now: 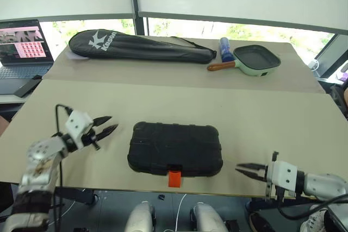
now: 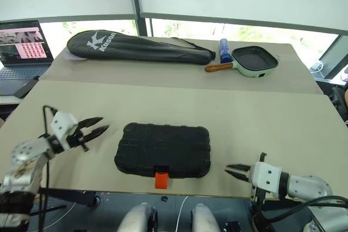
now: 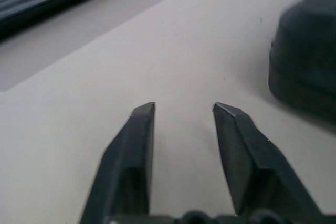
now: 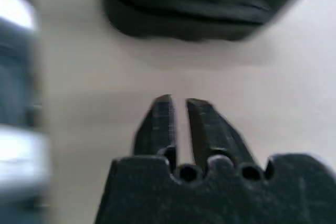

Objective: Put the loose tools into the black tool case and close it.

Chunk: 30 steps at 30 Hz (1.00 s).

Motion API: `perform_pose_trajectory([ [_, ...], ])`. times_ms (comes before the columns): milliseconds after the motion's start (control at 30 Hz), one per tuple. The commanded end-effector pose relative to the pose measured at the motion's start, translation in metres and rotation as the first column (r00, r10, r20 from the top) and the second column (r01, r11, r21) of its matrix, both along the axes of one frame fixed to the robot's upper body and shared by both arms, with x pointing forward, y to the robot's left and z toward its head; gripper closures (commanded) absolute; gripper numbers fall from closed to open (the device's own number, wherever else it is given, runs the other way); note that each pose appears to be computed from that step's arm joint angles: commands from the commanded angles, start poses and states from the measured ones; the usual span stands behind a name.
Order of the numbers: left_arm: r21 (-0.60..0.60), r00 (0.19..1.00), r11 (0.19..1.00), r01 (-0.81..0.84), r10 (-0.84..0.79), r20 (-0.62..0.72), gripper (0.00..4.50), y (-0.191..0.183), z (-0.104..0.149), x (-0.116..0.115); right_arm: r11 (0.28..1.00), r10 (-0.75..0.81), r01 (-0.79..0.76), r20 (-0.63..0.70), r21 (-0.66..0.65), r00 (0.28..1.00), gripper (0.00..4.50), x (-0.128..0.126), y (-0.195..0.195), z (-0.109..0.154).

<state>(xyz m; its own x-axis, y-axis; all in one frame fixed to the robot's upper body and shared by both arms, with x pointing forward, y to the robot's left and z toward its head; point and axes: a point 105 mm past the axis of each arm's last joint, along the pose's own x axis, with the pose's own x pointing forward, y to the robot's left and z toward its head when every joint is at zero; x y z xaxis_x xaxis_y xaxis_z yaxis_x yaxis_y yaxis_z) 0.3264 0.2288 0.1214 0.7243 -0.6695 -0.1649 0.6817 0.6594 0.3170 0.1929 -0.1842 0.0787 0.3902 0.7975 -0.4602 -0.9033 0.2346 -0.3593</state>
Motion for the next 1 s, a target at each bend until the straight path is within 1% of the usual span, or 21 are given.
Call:
perform_pose_trajectory([
  [33,0.02,0.994,0.996,0.083,-0.081,-0.07,4.39,-0.023,0.002,0.009,0.998,0.06,-0.059,-0.066,0.018,0.996,4.5,-0.008,0.025,0.001],
  [67,0.022,0.991,0.995,0.1,-0.097,-0.096,4.39,-0.027,0.0,0.011,0.998,0.069,-0.068,-0.078,0.016,0.995,4.5,-0.008,0.03,0.0],
  [100,0.026,0.984,0.992,0.125,-0.121,-0.134,4.39,-0.032,-0.004,0.012,0.998,0.067,-0.065,-0.136,0.016,0.988,4.5,-0.01,0.035,-0.005],
  [167,0.04,0.962,0.984,0.176,-0.163,-0.221,4.39,-0.037,-0.013,0.013,0.998,0.056,-0.054,-0.135,0.016,0.989,4.5,-0.002,0.045,-0.009],
  [267,0.057,0.939,0.973,0.225,-0.201,-0.279,4.39,-0.04,-0.019,0.012,0.998,0.057,-0.058,-0.111,-0.002,0.992,4.5,0.01,0.054,-0.013],
  [367,0.044,0.932,0.971,0.236,-0.213,-0.293,4.39,-0.041,-0.02,0.013,0.999,0.048,-0.047,-0.083,0.015,0.995,4.5,0.023,0.065,-0.011],
  [467,-0.017,0.921,0.967,0.253,-0.246,-0.303,4.39,-0.044,-0.017,0.005,0.999,0.036,-0.035,-0.035,0.036,0.999,4.5,0.037,0.073,-0.005],
  [600,-0.06,0.906,0.969,0.24,-0.246,-0.346,4.39,-0.035,-0.021,-0.015,0.997,-0.058,0.054,0.063,0.061,0.996,4.5,0.071,0.068,0.008],
  [767,-0.103,0.907,0.976,0.194,-0.218,-0.361,4.39,-0.027,-0.024,-0.034,0.993,-0.099,0.09,0.144,0.071,0.985,4.5,0.099,0.063,0.016],
  [900,-0.129,0.922,0.982,0.138,-0.175,-0.344,4.39,-0.023,-0.023,-0.041,0.994,-0.095,0.083,0.188,0.073,0.978,4.5,0.115,0.065,0.022],
  [1000,-0.144,0.937,0.984,0.1,-0.142,-0.32,4.39,-0.019,-0.018,-0.04,0.993,-0.101,0.087,0.206,0.074,0.973,4.5,0.122,0.062,0.026],
])
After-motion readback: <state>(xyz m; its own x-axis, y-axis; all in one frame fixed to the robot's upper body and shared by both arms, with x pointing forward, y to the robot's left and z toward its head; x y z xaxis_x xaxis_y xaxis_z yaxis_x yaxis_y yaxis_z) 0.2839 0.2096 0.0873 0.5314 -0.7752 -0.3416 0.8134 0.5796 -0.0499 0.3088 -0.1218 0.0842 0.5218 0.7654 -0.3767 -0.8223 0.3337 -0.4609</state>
